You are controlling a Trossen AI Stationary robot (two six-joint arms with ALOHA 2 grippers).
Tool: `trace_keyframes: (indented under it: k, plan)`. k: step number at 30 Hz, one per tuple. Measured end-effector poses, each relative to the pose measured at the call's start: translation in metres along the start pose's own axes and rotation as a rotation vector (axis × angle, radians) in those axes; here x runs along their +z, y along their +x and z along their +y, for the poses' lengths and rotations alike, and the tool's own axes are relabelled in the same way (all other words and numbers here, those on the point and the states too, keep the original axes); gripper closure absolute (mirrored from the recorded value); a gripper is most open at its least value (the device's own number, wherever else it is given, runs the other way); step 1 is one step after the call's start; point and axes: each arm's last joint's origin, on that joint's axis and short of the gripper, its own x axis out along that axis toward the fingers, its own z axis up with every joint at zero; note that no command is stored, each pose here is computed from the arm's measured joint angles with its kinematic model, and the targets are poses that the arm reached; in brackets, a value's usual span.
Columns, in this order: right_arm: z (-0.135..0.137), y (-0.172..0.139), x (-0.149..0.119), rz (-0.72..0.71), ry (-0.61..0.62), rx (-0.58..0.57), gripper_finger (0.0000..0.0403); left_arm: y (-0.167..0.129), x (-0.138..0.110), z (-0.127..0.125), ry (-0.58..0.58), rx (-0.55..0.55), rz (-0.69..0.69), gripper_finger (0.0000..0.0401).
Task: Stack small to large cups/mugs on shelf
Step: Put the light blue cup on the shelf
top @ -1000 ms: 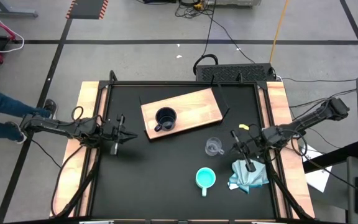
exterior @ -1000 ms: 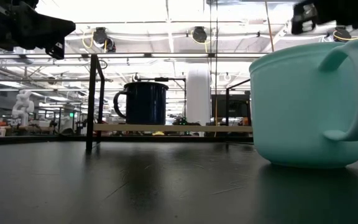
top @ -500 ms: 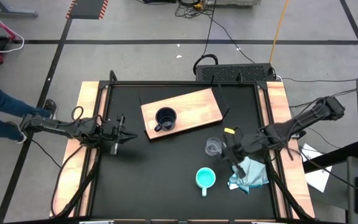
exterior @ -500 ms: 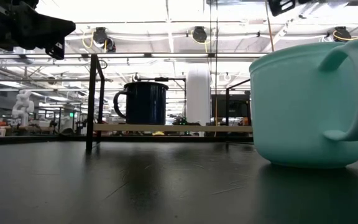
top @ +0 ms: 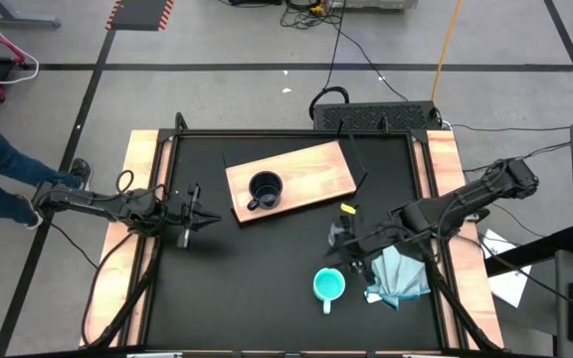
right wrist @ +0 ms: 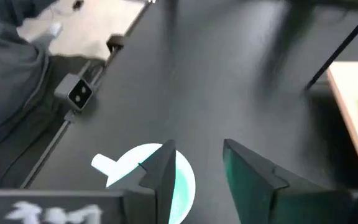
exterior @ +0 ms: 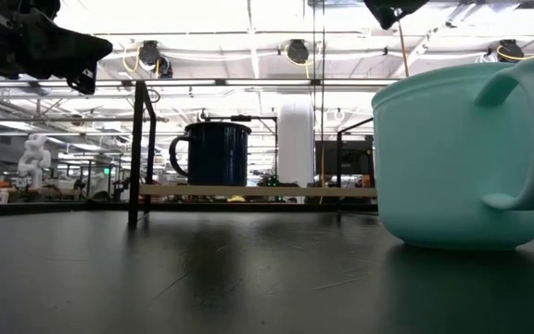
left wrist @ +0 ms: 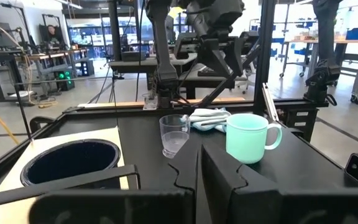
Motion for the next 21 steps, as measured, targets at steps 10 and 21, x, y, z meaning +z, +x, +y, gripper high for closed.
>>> trace_keyframes:
  k: [10,21]
  plan:
    - [-0.01,0.022,0.011,0.278,0.062,-0.026,0.0259,0.0,-0.002,0.0,-0.018,-0.001,0.016,0.0377]
    - [-0.015,0.041,0.004,0.363,0.1,-0.012,0.0259,0.0,-0.002,0.0,-0.016,-0.011,0.018,0.0377]
